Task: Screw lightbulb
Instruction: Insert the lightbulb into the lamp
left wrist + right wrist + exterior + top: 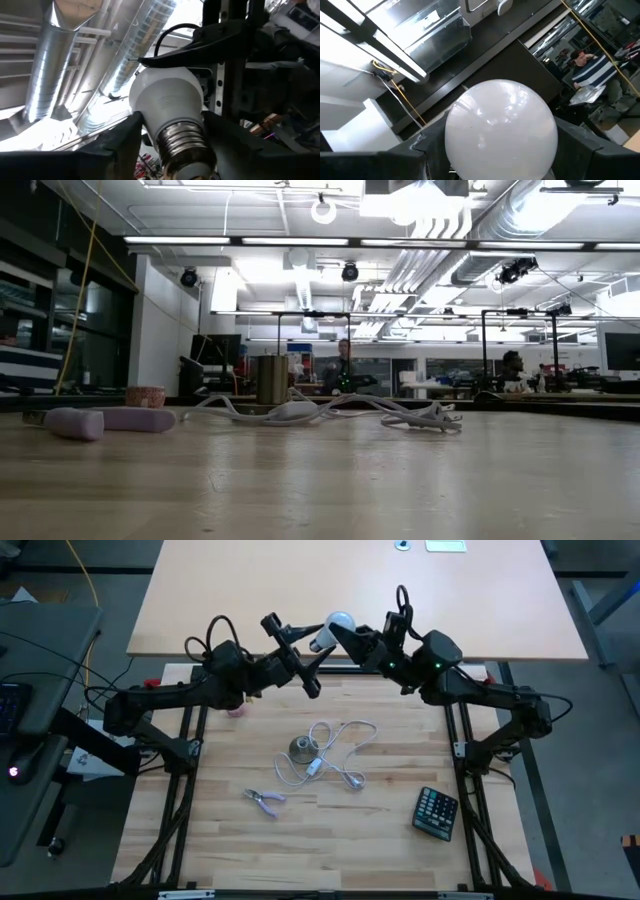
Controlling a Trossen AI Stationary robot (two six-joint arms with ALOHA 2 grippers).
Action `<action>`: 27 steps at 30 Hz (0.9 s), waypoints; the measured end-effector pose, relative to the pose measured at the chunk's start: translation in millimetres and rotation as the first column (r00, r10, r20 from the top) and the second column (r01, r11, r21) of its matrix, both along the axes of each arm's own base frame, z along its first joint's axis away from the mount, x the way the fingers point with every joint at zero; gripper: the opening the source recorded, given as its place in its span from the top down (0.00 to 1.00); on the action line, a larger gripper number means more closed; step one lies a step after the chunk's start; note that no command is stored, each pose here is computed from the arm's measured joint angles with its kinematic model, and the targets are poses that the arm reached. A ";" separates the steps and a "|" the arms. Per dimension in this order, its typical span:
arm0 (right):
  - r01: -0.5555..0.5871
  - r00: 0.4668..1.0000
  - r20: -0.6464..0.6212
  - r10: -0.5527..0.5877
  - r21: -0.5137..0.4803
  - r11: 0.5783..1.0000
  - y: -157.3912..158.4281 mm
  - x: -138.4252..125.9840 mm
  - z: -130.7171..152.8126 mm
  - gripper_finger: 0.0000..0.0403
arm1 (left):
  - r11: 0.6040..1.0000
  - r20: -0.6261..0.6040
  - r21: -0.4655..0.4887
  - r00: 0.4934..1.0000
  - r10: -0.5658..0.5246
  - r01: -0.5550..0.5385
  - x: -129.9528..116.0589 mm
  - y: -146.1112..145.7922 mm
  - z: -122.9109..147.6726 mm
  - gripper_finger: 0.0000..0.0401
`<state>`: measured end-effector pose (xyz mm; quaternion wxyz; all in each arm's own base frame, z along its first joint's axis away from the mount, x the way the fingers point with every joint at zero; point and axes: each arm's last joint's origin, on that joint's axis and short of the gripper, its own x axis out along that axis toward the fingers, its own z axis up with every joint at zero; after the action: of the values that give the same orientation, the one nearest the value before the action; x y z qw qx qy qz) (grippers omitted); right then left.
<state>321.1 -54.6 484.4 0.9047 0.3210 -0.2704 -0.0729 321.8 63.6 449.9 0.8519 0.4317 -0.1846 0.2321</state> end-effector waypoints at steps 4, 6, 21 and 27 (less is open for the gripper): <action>0.000 1.000 0.003 0.000 0.001 1.000 0.8 0.0 0.2 0.38 | 1.000 0.000 -0.015 1.000 0.024 -0.024 -0.1 0.6 0.0 0.64; 0.004 1.000 0.009 -0.004 -0.001 1.000 1.5 0.1 0.6 0.37 | 0.999 0.003 -0.027 1.000 0.026 -0.025 -0.1 0.8 -0.1 0.68; 0.005 0.999 0.035 -0.005 0.002 1.000 4.5 -12.7 10.1 0.26 | 0.999 -0.016 -0.044 0.999 0.031 -0.032 1.2 -1.0 -1.9 0.68; 0.089 0.996 0.027 -0.088 -0.042 0.995 3.7 -33.5 22.2 0.25 | 0.994 -0.036 -0.074 0.996 0.082 -0.085 0.9 1.4 -4.0 0.68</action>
<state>287.5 -50.9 506.6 0.9039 0.2898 -0.2972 -0.1029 322.7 65.0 445.9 0.8601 0.4104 -0.1434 0.2669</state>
